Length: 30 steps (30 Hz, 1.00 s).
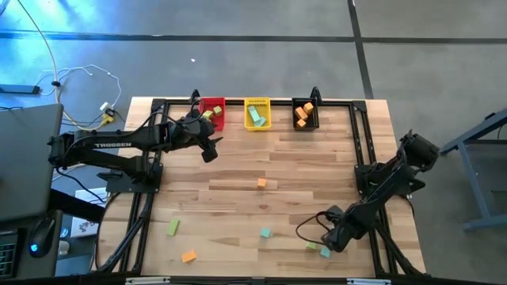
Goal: Sort & place blocks by color
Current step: Put the blue block into the yellow basket
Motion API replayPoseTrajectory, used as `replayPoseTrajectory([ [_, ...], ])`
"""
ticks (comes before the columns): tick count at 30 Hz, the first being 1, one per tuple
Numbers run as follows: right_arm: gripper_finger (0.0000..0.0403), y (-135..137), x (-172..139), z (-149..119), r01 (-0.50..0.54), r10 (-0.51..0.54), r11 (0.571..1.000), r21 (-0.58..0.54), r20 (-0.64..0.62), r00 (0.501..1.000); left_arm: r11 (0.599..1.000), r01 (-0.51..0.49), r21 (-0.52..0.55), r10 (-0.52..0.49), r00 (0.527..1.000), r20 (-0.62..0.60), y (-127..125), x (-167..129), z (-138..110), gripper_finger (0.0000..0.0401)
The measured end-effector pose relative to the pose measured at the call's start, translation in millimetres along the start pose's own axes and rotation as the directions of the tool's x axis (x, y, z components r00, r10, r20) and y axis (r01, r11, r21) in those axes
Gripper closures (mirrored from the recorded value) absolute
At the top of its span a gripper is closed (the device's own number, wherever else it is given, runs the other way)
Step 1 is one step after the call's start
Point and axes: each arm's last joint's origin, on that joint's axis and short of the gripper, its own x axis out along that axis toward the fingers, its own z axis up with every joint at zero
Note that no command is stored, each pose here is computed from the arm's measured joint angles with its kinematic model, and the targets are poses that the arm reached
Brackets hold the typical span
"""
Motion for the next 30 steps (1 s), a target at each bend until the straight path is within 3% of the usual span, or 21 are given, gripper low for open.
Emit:
replayPoseTrajectory([
  [5,0.031,1,-2,1,-0.034,0.032,0.999,0.028,0.068,0.997,1.0,0.002,0.005,-0.002,1.0,-0.02,0,0,-2,0.0178],
  [13,0.031,12,-14,9,-0.062,0.046,0.995,0.082,0.192,0.98,1.0,0.006,0.017,-0.005,0.998,-0.06,0,0,-6,0.0178],
  [19,0.031,29,-35,23,-0.162,0.112,0.984,0.078,0.435,0.893,0.999,0.037,0.022,-0.036,0.997,-0.07,-1,0,-7,0.0178],
  [30,0.031,54,-83,102,-0.131,0.128,0.991,-0.037,0.588,0.799,0.967,0.253,0.028,-0.249,0.963,-0.101,-8,-1,-11,0.0178],
])
